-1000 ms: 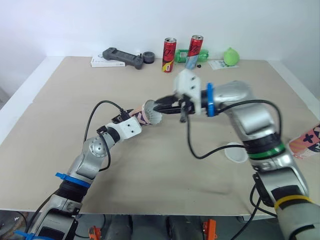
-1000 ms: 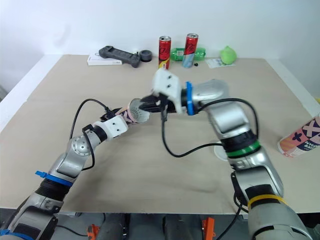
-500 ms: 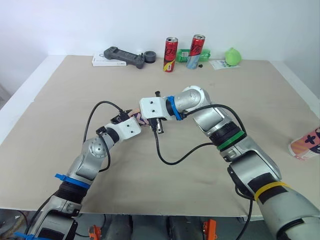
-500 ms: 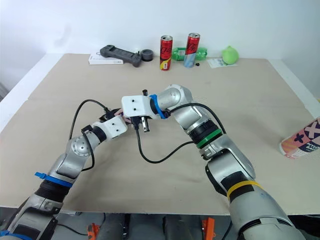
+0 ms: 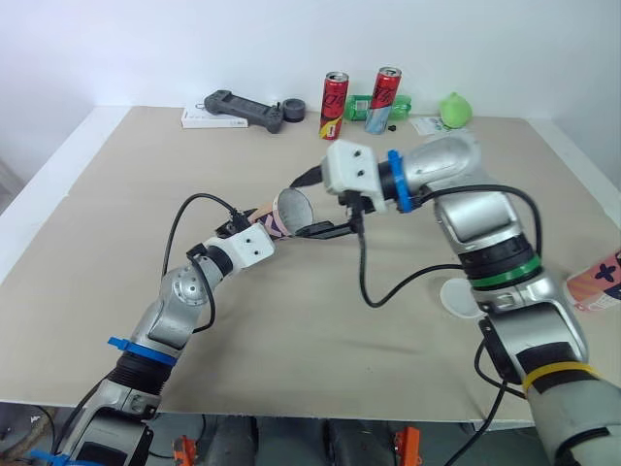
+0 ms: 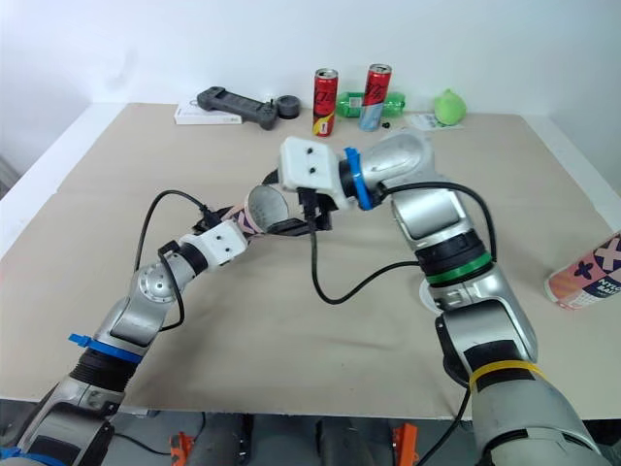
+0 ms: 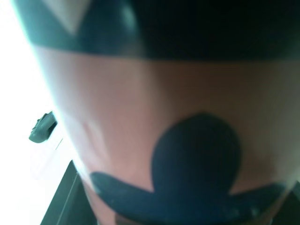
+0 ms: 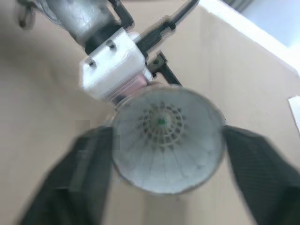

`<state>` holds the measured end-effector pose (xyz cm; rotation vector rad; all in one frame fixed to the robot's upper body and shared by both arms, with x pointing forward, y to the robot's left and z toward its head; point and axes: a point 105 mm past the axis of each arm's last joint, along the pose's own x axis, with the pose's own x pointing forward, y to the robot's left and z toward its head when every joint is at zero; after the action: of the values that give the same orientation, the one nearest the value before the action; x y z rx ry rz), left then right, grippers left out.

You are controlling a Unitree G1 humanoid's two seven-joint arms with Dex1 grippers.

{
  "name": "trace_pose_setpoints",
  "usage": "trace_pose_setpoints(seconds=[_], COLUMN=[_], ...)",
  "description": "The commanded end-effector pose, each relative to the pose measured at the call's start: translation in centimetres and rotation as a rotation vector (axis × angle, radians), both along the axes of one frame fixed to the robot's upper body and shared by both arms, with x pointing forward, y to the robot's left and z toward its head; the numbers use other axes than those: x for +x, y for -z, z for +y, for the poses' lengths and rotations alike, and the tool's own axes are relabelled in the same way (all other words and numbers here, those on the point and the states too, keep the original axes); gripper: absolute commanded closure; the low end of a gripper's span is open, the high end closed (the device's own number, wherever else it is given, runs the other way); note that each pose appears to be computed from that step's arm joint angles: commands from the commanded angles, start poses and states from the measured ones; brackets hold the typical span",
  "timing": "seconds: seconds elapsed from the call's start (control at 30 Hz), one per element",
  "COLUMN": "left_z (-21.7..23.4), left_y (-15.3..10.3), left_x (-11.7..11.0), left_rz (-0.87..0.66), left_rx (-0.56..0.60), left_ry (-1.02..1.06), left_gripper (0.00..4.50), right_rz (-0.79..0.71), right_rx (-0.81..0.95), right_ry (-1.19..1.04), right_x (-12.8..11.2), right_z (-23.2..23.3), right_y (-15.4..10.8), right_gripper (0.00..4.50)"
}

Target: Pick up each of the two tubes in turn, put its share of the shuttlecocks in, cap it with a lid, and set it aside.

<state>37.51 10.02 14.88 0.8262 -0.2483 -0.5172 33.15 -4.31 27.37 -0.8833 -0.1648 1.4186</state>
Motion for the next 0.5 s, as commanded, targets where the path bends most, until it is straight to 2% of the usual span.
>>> trace_pose_setpoints(seconds=[0.03, 0.13, 0.27, 0.4, 0.5], left_z=[-0.3, -0.9, -3.0, -5.1, -5.9], left_y=[-3.0, -4.7, -6.7, -3.5, -0.7], left_x=[0.1, -0.2, -2.1, -3.7, -4.5], left_rz=[-0.056, -0.028, 0.059, 0.285, 0.378], left_rx=[-0.121, -0.319, -0.629, -0.745, -0.717], left_ry=[0.017, 0.066, 0.267, 0.392, 0.406], left_gripper=[2.05, 2.05, 2.05, 2.05, 2.05], right_rz=[0.055, 0.134, 0.243, 0.371, 0.420], right_rx=[0.112, 0.111, 0.077, 0.056, 0.085], right_ry=[0.066, 0.232, 0.494, 0.809, 0.923], right_x=[-0.5, 0.5, 1.6, 2.3, 2.4], right_z=[-3.3, -7.9, -14.7, -21.6, -23.5], right_y=[-2.0, -0.6, 2.7, 8.0, 9.8], right_gripper=[0.03, 0.03, 0.03, 0.03, 0.03])
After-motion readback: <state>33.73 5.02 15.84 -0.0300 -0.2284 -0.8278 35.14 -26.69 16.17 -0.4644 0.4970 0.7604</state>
